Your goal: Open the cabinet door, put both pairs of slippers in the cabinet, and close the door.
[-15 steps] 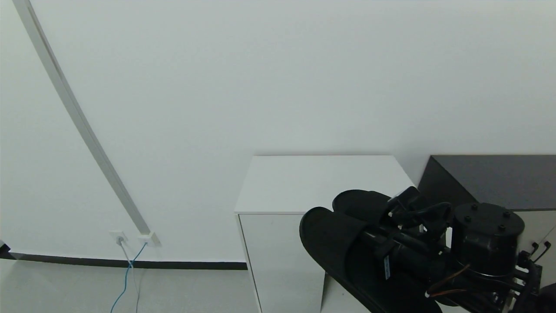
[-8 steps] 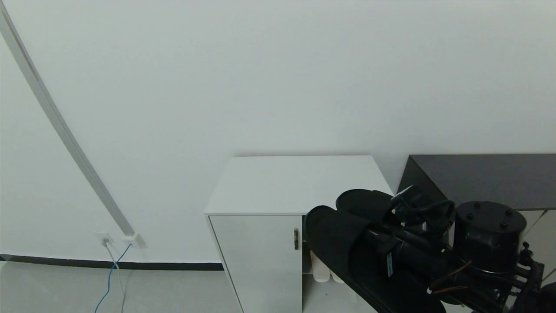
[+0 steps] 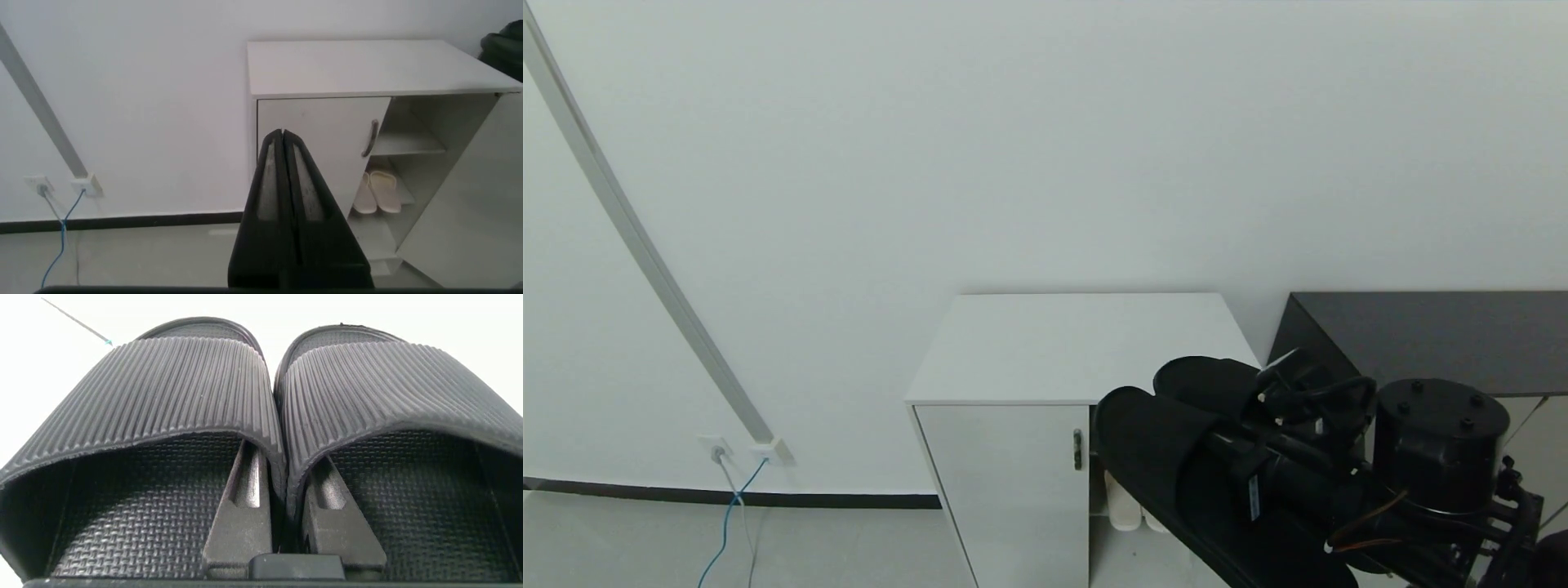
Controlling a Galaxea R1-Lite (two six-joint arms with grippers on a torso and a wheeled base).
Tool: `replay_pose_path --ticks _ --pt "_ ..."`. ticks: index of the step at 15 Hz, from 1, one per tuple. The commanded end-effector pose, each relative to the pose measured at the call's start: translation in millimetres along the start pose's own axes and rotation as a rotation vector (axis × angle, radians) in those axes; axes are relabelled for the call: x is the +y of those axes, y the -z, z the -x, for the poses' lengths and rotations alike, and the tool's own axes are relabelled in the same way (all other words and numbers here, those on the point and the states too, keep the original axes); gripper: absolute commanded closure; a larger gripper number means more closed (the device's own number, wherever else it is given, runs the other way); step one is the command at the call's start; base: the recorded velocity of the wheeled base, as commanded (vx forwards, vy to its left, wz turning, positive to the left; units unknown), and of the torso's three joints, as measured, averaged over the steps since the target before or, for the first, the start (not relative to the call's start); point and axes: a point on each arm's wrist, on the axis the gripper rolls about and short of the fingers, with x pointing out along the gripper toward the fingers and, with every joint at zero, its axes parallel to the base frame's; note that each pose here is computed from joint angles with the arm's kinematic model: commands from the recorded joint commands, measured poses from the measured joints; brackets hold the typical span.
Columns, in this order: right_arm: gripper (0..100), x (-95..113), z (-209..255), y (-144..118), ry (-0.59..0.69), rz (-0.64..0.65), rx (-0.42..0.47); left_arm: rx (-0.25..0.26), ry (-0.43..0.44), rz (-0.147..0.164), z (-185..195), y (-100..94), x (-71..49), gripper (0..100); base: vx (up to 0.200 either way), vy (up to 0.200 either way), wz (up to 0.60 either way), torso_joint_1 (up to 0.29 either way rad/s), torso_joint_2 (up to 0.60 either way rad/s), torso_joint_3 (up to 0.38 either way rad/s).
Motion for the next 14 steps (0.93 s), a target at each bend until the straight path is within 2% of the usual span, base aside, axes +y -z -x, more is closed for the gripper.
replay_pose_path --ticks 1,12,14 --pt "100 0.6 -0.1 1.9 -0.003 0.002 0.008 0.001 0.000 0.000 -0.1 0.0 0.0 100 0.000 0.000 0.00 0.000 0.00 0.000" --pt "100 0.6 0.9 4.8 -0.005 0.006 0.019 0.001 -0.001 0.002 -0.1 0.0 0.0 100 0.000 0.000 0.00 0.000 0.00 0.000" --pt "100 0.5 2.0 5.2 -0.005 0.005 0.020 0.001 -0.001 0.000 -0.1 0.0 0.0 100 0.000 0.000 0.00 -0.110 0.19 0.107"
